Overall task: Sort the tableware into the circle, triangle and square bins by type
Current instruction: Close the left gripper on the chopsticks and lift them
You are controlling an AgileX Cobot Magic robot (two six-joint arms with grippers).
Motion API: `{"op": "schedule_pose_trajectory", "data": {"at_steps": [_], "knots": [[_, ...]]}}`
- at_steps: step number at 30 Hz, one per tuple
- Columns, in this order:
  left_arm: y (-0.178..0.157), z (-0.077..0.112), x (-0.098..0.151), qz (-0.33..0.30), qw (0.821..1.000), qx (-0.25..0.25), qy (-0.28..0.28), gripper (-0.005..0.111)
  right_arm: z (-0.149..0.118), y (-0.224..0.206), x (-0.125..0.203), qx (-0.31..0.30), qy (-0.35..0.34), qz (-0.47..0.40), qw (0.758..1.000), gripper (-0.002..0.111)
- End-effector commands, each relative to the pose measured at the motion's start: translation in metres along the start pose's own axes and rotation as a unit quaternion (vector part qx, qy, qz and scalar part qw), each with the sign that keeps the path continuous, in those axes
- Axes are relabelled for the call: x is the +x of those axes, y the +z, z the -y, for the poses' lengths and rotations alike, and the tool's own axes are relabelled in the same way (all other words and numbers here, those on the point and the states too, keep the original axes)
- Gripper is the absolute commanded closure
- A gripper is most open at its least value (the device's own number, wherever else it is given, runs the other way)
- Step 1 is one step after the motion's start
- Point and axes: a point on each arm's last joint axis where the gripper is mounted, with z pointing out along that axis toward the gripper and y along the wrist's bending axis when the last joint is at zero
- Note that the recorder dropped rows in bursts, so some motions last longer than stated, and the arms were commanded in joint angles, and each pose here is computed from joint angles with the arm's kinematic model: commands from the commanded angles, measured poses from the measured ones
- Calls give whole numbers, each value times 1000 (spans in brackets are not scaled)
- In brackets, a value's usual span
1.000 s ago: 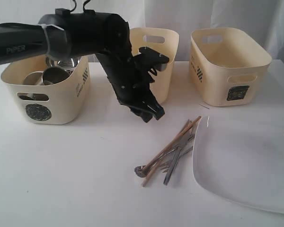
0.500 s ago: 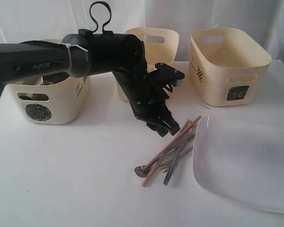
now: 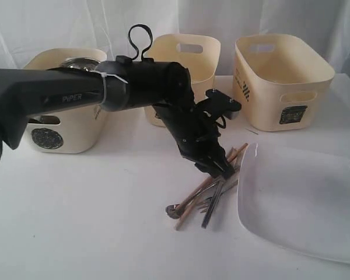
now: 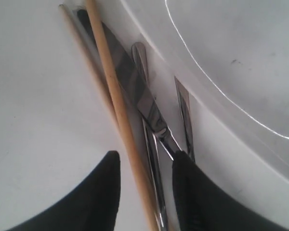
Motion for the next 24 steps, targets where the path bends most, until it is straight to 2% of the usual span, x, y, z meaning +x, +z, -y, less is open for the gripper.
{"op": "schedule_pose_trajectory", "data": {"at_steps": [1,24], "knots": [[6,0,0,1,1000,6,-1,65,0,0,0,2,2,6,1000,108],[20,-9,2,7,999,-28,21,65,0,0,0,2,2,6,1000,108]]}}
